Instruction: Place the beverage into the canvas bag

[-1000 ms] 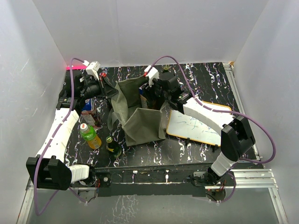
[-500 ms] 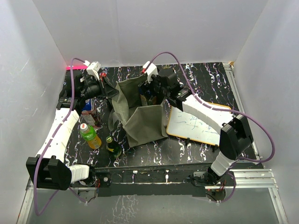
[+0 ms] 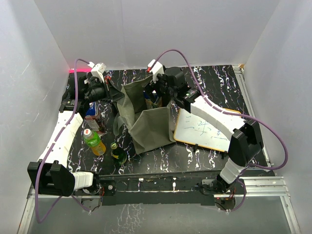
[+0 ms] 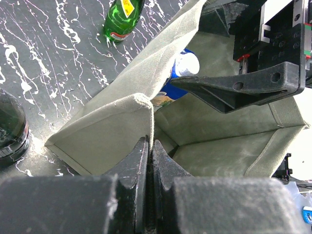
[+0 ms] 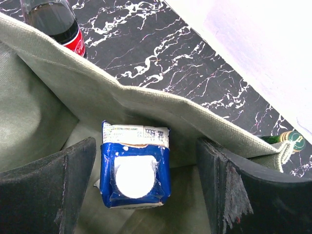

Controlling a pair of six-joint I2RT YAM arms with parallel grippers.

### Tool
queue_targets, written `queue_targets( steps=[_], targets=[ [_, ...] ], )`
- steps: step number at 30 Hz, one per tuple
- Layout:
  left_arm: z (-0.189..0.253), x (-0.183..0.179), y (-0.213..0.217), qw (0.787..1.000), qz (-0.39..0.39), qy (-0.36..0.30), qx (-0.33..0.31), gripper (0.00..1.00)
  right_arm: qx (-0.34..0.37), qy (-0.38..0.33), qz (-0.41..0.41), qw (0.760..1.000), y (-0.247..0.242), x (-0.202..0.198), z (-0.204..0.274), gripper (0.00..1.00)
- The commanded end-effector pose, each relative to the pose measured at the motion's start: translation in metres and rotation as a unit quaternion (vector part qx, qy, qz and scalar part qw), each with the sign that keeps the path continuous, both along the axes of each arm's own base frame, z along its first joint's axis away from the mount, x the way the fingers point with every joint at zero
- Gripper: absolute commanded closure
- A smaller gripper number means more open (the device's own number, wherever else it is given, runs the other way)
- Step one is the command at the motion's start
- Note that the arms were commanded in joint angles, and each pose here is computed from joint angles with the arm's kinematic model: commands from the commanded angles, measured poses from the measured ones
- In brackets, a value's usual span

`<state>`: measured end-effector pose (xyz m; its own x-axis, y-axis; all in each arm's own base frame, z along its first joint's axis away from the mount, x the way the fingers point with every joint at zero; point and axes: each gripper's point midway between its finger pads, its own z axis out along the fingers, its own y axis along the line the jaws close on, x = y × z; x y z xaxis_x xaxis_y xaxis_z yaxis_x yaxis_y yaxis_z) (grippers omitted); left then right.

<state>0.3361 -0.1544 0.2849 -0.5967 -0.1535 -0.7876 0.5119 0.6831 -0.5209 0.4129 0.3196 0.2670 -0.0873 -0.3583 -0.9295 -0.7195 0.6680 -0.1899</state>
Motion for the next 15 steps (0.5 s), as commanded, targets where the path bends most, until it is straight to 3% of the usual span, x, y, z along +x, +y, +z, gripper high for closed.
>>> queue_targets(
  steps=[1,8,15],
  targets=[
    [0.013,-0.004,-0.003,1.0,-0.012,-0.009,-0.002,1.0,0.028,-0.061,0.001,0.998,-0.006,-0.001,0.06,0.14],
    [0.013,-0.003,-0.003,1.0,-0.014,-0.015,0.003,1.0,0.038,-0.059,0.026,0.997,-0.001,-0.012,0.076,0.14],
    [0.014,-0.002,-0.006,1.0,-0.02,-0.017,0.001,0.87,0.066,-0.068,0.054,0.994,0.002,-0.029,0.121,0.14]
  ],
)
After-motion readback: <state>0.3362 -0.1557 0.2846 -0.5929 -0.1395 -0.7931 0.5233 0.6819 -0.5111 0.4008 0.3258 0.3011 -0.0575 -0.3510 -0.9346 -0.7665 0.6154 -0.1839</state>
